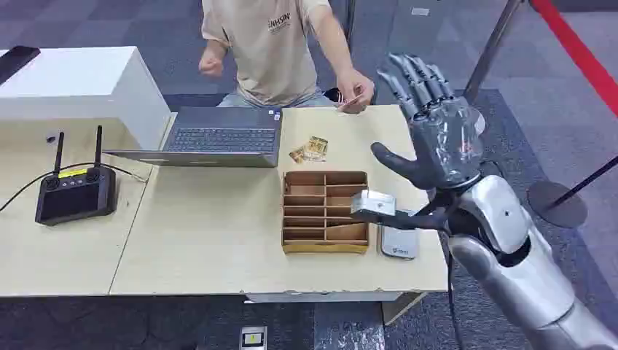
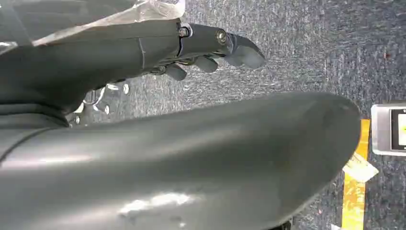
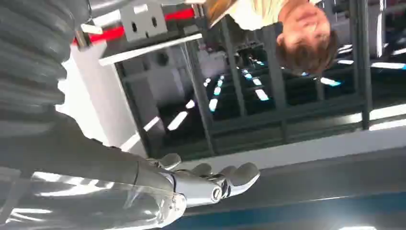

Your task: Pass the card to the sensor for recognition and then transmit it.

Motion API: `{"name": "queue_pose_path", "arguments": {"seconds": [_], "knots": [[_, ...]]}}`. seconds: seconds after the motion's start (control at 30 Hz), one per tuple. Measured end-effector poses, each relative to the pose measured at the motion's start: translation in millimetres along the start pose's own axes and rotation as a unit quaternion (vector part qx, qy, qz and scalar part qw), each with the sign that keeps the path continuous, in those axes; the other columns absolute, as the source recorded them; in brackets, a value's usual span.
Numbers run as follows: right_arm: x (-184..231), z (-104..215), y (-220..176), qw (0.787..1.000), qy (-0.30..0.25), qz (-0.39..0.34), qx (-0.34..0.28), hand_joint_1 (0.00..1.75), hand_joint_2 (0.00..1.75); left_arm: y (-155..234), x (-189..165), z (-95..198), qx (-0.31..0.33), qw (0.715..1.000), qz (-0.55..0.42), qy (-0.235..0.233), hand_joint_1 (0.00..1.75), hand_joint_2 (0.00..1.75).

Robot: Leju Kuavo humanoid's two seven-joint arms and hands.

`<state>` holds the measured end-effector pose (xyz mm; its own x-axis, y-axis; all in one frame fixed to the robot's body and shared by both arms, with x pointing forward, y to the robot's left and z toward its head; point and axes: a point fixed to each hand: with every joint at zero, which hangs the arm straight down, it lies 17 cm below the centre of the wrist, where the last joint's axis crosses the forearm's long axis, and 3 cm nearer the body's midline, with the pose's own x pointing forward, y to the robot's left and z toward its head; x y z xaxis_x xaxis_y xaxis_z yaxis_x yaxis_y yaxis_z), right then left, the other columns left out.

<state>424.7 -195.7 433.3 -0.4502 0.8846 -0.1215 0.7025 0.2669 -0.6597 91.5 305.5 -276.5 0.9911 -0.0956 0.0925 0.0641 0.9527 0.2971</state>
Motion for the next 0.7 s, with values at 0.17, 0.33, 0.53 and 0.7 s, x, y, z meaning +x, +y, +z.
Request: {"name": "queue_pose_path", "arguments": {"seconds": [0.17,0.33,0.53,0.7], "knots": [[27,9,32,0.998,-0.045,0.043,0.029,0.00,1.75,-1,0,0,0.000,1.000,-0.015,-0.004,0.00,0.00],[50,19,64,0.990,-0.090,0.092,0.055,0.00,1.75,-2,1,0,0.000,1.000,-0.026,-0.008,0.00,0.00],[75,39,108,0.976,-0.140,0.134,0.094,0.00,1.75,-4,2,1,-0.003,0.999,-0.046,-0.014,0.00,0.00],[87,50,127,0.972,-0.155,0.133,0.114,0.00,1.75,-5,1,1,-0.004,0.998,-0.053,-0.016,0.00,0.00]]}}
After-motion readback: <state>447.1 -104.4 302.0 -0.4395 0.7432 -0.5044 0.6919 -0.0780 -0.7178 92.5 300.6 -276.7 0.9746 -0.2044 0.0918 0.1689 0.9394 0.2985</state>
